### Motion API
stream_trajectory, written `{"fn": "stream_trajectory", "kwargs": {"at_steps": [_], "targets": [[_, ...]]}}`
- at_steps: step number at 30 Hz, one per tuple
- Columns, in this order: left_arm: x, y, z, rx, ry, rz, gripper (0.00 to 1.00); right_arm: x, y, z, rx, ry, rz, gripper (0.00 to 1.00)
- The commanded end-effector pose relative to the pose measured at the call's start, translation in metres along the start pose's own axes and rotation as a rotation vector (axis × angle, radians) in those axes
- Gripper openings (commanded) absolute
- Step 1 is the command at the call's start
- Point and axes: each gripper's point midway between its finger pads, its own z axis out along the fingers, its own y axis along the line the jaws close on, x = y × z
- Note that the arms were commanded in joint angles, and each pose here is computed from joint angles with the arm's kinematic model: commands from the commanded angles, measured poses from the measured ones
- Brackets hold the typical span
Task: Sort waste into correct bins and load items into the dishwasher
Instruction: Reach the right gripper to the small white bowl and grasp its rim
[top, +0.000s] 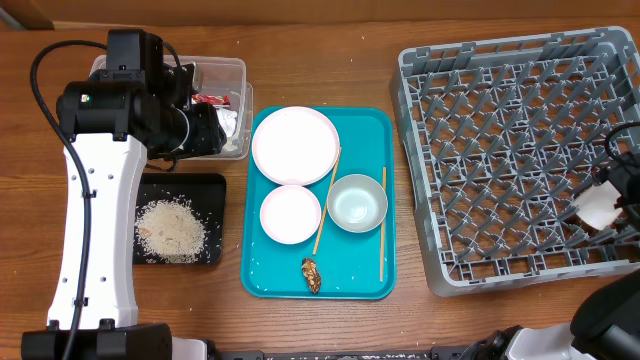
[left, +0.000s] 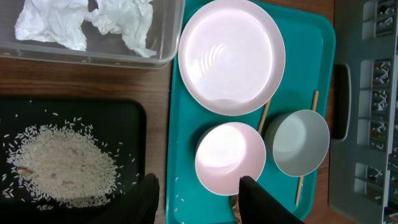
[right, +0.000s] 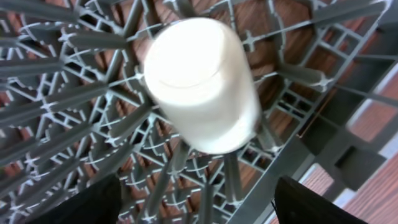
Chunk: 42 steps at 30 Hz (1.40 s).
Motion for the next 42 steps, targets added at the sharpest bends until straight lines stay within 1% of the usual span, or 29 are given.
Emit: {"fn": "stream_trajectory", "kwargs": {"at_steps": [1, 3, 5, 6, 8, 10, 11, 14, 17, 19, 20, 23, 24, 28, 29, 30, 34, 39, 42], "targets": [[0.0, 0.001, 0.0, -0.008, 0.0, -0.012, 0.44, -0.001, 0.015, -0.005, -0.085, 0.009, 0.005, 0.82], [0.0, 0.001, 0.0, -0.008, 0.001, -0.012, 0.45, 0.001, 0.025, -0.006, -0.143, 0.024, 0.003, 0.86], [0.0, 0.001, 0.0, -0.008, 0.0, -0.012, 0.49, 0.005, 0.042, -0.01, -0.241, 0.044, -0.031, 0.9], [0.001, 0.001, 0.0, -0.009, 0.001, -0.012, 0.51, 0.008, 0.053, -0.013, -0.311, 0.059, -0.067, 0.89], [0.001, 0.001, 0.0, -0.009, 0.003, -0.012, 0.55, 0.018, 0.081, -0.025, -0.483, 0.089, -0.156, 0.84], [0.001, 0.001, 0.0, -0.009, 0.004, -0.012, 0.58, 0.028, 0.102, -0.036, -0.608, 0.111, -0.23, 0.77], [0.001, 0.001, 0.0, -0.009, 0.004, -0.012, 0.59, 0.035, 0.113, -0.042, -0.656, 0.119, -0.279, 0.76], [0.001, 0.001, 0.0, -0.009, 0.004, -0.012, 0.61, 0.055, 0.136, -0.05, -0.701, 0.133, -0.395, 0.76], [0.001, 0.001, 0.0, -0.009, 0.004, -0.013, 0.62, 0.088, 0.167, -0.06, -0.72, 0.148, -0.541, 0.76], [0.001, 0.001, 0.0, -0.009, 0.004, -0.013, 0.62, 0.13, 0.2, -0.067, -0.719, 0.165, -0.712, 0.73], [0.001, 0.001, 0.0, -0.009, 0.004, -0.013, 0.62, 0.145, 0.21, -0.066, -0.71, 0.173, -0.769, 0.73], [0.002, 0.001, 0.0, -0.009, 0.005, -0.013, 0.62, 0.181, 0.227, -0.061, -0.641, 0.179, -0.908, 0.72], [0.002, 0.001, 0.0, -0.009, 0.007, -0.013, 0.62, 0.192, 0.231, -0.057, -0.589, 0.171, -0.936, 0.72], [0.004, 0.001, 0.0, -0.011, 0.017, -0.015, 0.62, 0.224, 0.239, -0.043, -0.431, 0.15, -0.967, 0.71], [0.005, 0.001, 0.0, -0.011, 0.02, -0.016, 0.62, 0.242, 0.242, -0.037, -0.395, 0.167, -0.987, 0.7], [0.006, 0.001, 0.0, -0.011, 0.021, -0.016, 0.62, 0.25, 0.242, -0.033, -0.373, 0.173, -0.996, 0.69], [0.006, 0.002, 0.0, -0.012, 0.023, -0.017, 0.62, 0.267, 0.233, -0.001, -0.205, 0.167, -0.943, 0.66], [0.006, 0.002, 0.0, -0.012, 0.024, -0.017, 0.63, 0.297, 0.228, 0.032, -0.14, 0.252, -0.99, 0.63], [0.006, 0.002, 0.0, -0.012, 0.024, -0.017, 0.63, 0.309, 0.225, 0.055, -0.105, 0.279, -0.997, 0.58]]}}
